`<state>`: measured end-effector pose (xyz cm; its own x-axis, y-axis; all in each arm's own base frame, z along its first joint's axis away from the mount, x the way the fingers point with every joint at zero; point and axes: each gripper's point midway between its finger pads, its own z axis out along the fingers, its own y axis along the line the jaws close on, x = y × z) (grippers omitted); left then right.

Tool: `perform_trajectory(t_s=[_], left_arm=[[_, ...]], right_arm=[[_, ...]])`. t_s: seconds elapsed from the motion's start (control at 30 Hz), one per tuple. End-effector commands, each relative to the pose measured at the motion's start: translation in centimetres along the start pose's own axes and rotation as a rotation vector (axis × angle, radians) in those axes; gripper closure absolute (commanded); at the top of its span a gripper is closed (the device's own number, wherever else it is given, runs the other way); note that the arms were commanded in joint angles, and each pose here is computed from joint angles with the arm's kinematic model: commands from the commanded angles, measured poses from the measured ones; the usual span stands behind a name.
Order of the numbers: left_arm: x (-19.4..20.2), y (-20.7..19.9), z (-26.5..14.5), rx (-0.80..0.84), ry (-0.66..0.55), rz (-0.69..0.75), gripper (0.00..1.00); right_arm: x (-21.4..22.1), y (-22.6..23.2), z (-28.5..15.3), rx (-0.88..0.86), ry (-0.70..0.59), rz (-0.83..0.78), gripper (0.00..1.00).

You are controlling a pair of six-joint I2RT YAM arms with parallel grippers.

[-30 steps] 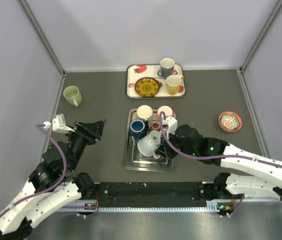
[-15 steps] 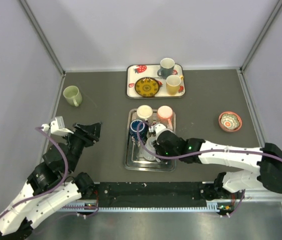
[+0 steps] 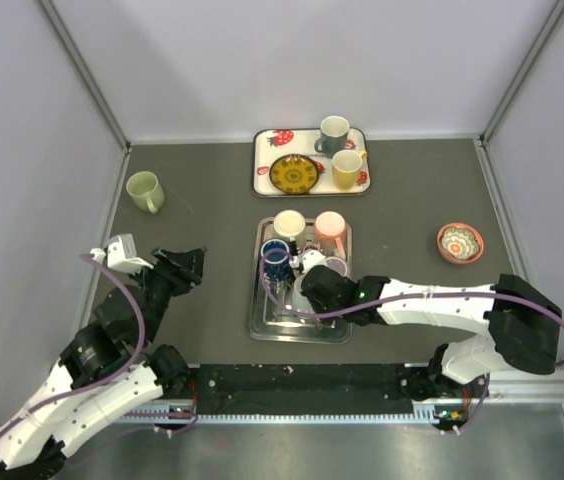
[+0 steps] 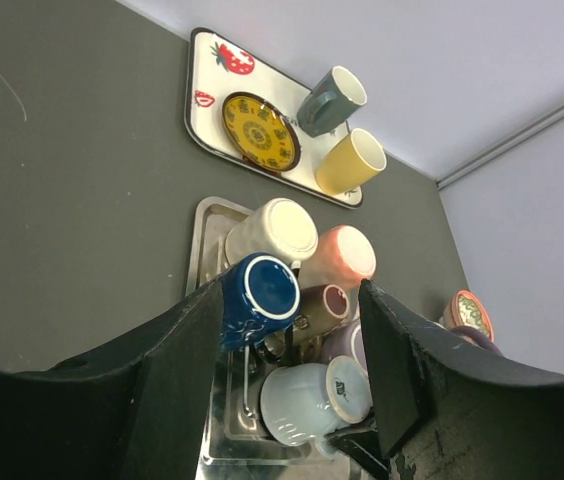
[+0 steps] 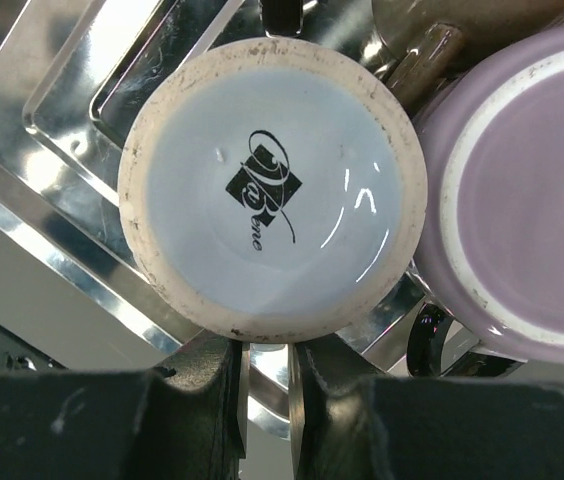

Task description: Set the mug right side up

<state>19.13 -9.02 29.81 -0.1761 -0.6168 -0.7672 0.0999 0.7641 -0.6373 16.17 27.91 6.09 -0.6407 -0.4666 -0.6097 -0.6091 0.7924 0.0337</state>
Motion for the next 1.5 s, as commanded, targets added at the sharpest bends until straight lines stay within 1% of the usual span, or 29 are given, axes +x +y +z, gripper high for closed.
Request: perform_trajectory(t_s=[0.0, 0.07, 0.1, 0.17, 0.2, 0.27, 0.3, 0.37, 0.4, 0.47, 0.5, 0.53, 0.57, 0.6, 0.67, 0.73, 0.77, 0.83, 0.87, 0.9, 0.93, 0.97, 1.0, 1.07, 1.1, 1.17, 1.2, 1.3, 1.47], left_arm=[[0.2, 0.5, 0.2, -0.017, -0.007, 0.034, 0.38], [0.3, 0.7, 0.3, -0.028, -0.007, 0.046, 0.38], [0.4, 0.8, 0.4, -0.033, -0.006, 0.051, 0.38], [0.6, 1.0, 0.5, -0.041, -0.004, 0.06, 0.37], [0.8, 1.1, 0.7, -0.05, 0.001, 0.071, 0.37], [1.2, 1.4, 1.1, -0.067, 0.002, 0.087, 0.37], [1.5, 1.5, 1.4, -0.079, 0.01, 0.108, 0.37], [1.9, 1.5, 2.0, -0.091, 0.006, 0.128, 0.36], [2.2, 1.7, 2.7, -0.114, 0.008, 0.169, 0.35], [1.9, 1.7, 3.4, -0.144, -0.011, 0.216, 0.32], [1.5, 1.6, 4.3, -0.178, -0.017, 0.262, 0.3], [0.8, 2.2, 5.1, -0.222, -0.03, 0.286, 0.26], [0.4, 2.3, 6.0, -0.236, -0.023, 0.306, 0.26], [0.1, 2.3, 7.5, -0.26, 0.005, 0.321, 0.25], [-0.7, 4.5, 10.1, -0.277, 0.078, 0.265, 0.25], [-1.1, 7.6, 12.8, -0.344, 0.146, 0.231, 0.26], [-0.2, 9.9, 14.3, -0.409, 0.204, 0.23, 0.26], [-1.8, 12.0, 16.0, -0.462, 0.208, 0.214, 0.26], [-0.7, 14.1, 17.3, -0.511, 0.259, 0.203, 0.28], [-1.4, 14.6, 18.2, -0.525, 0.254, 0.186, 0.28], [-2.0, 16.4, 18.7, -0.565, 0.251, 0.153, 0.28], [-0.5, 18.0, 19.7, -0.583, 0.311, 0.116, 0.29], [-1.8, 18.0, 20.6, -0.588, 0.29, 0.107, 0.29], [-1.9, 20.1, 21.5, -0.662, 0.304, 0.122, 0.28], [-2.9, 20.2, 22.2, -0.668, 0.28, 0.136, 0.27], [-3.0, 21.6, 23.1, -0.704, 0.278, 0.158, 0.25], [-4.0, 21.8, 23.6, -0.704, 0.258, 0.166, 0.24], [-4.8, 23.5, 24.2, -0.745, 0.262, 0.242, 0.18], [-5.1, 26.2, 24.1, -0.77, 0.292, 0.264, 0.17]], right_arm=[[-3.7, 0.8, -0.4, 0.012, -0.104, 0.015, 1.0], [-3.7, 0.8, -0.6, 0.014, -0.106, 0.027, 0.88], [-3.6, 0.9, -0.9, 0.011, -0.102, 0.024, 0.77], [-3.9, 1.0, -1.8, 0.002, -0.12, 0.028, 0.68], [-4.1, 1.3, -2.2, -0.009, -0.132, 0.026, 0.62], [-4.3, 1.9, -3.5, -0.038, -0.141, 0.026, 0.57], [-5.5, 2.3, -5.0, -0.07, -0.181, 0.039, 0.53], [-6.0, 3.4, -7.1, -0.125, -0.199, 0.036, 0.48], [-7.6, 3.9, -9.3, -0.168, -0.256, 0.053, 0.46], [-8.8, 4.3, -11.9, -0.221, -0.312, 0.066, 0.46], [-10.1, 4.0, -14.3, -0.248, -0.38, 0.088, 0.45], [-10.8, 3.4, -15.3, -0.237, -0.417, 0.098, 0.45], [-11.1, 2.8, -16.1, -0.222, -0.444, 0.093, 0.44], [-11.5, 2.2, -16.9, -0.213, -0.474, 0.097, 0.44], [-12.0, 0.5, -18.3, -0.163, -0.536, 0.107, 0.43], [-12.0, -0.4, -18.7, -0.133, -0.56, 0.116, 0.43], [-11.9, -0.7, -18.5, -0.125, -0.559, 0.117, 0.42], [-11.9, -0.9, -18.3, -0.114, -0.561, 0.108, 0.42], [-11.8, -1.0, -18.0, -0.107, -0.56, 0.102, 0.42], [-12.0, -1.3, -17.9, -0.098, -0.563, 0.108, 0.42], [-12.0, -1.3, -17.8, -0.101, -0.564, 0.101, 0.42], [-12.2, -1.5, -17.7, -0.099, -0.568, 0.101, 0.42], [-12.5, -2.3, -17.6, -0.081, -0.575, 0.117, 0.42], [-12.8, -2.7, -17.8, -0.104, -0.585, 0.13, 0.42], [-13.1, -3.7, -17.7, -0.087, -0.593, 0.149, 0.42], [-13.4, -3.8, -17.8, -0.111, -0.609, 0.152, 0.42], [-13.4, -3.9, -17.8, -0.121, -0.606, 0.152, 0.42], [-13.6, -5.2, -17.8, -0.097, -0.621, 0.167, 0.42], [-13.3, -5.7, -17.5, -0.087, -0.638, 0.191, 0.41]])
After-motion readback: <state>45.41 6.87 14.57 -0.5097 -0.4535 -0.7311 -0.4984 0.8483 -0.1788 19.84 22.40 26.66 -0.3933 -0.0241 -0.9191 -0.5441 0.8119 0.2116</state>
